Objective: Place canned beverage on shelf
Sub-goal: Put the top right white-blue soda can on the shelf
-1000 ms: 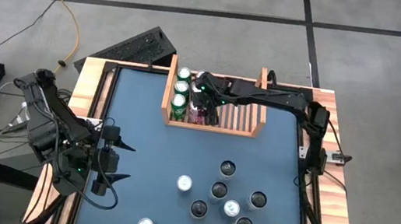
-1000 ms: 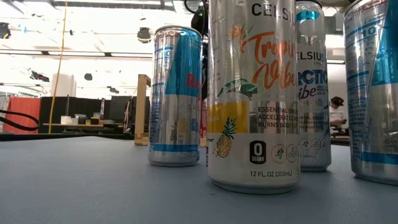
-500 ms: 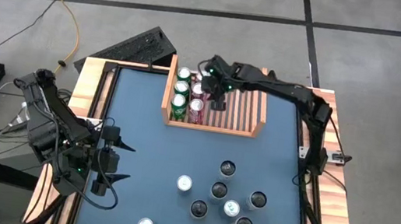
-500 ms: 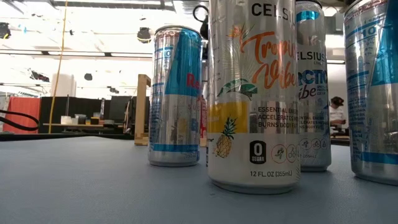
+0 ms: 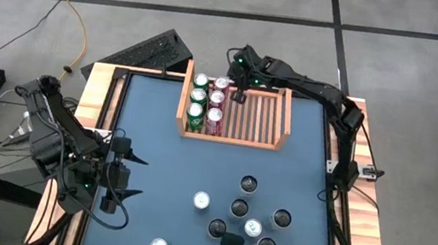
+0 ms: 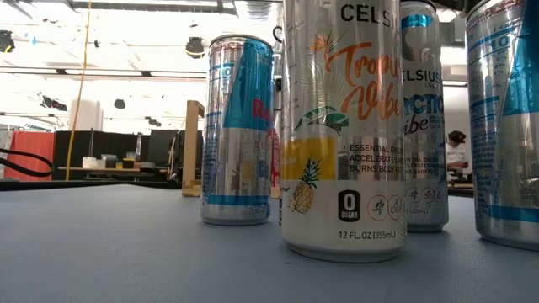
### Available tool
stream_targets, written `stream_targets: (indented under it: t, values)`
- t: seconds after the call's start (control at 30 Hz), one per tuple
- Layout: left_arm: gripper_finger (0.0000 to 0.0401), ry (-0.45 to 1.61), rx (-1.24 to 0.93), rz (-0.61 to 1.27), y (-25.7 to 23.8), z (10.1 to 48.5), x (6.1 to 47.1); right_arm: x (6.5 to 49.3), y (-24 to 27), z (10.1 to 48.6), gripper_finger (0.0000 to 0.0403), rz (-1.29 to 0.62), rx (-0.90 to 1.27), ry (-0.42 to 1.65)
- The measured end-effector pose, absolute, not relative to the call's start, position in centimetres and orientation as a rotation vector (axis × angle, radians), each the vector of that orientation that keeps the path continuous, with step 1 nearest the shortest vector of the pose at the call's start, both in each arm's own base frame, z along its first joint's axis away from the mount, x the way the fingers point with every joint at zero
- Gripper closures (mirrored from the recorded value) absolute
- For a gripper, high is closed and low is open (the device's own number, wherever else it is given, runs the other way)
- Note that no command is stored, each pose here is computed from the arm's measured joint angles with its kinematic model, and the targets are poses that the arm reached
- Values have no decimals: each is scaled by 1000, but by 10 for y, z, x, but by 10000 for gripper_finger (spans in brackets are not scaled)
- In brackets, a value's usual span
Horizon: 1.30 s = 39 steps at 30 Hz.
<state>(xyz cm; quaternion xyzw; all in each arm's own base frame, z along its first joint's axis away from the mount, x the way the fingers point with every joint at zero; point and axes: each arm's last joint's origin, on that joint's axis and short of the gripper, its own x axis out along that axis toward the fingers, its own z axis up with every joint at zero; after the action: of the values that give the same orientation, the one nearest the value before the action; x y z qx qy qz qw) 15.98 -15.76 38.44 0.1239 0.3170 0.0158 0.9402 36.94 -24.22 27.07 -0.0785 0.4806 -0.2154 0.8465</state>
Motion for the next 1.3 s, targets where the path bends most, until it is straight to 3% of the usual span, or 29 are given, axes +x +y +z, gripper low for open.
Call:
stream_targets:
  t: [1.0, 1.3]
  values:
    - [60, 635, 257, 51, -157, 385, 160, 378, -247, 269, 403, -377, -174, 910]
    - [60, 635, 248, 54, -157, 385, 160, 371, -248, 268, 403, -523, -118, 981]
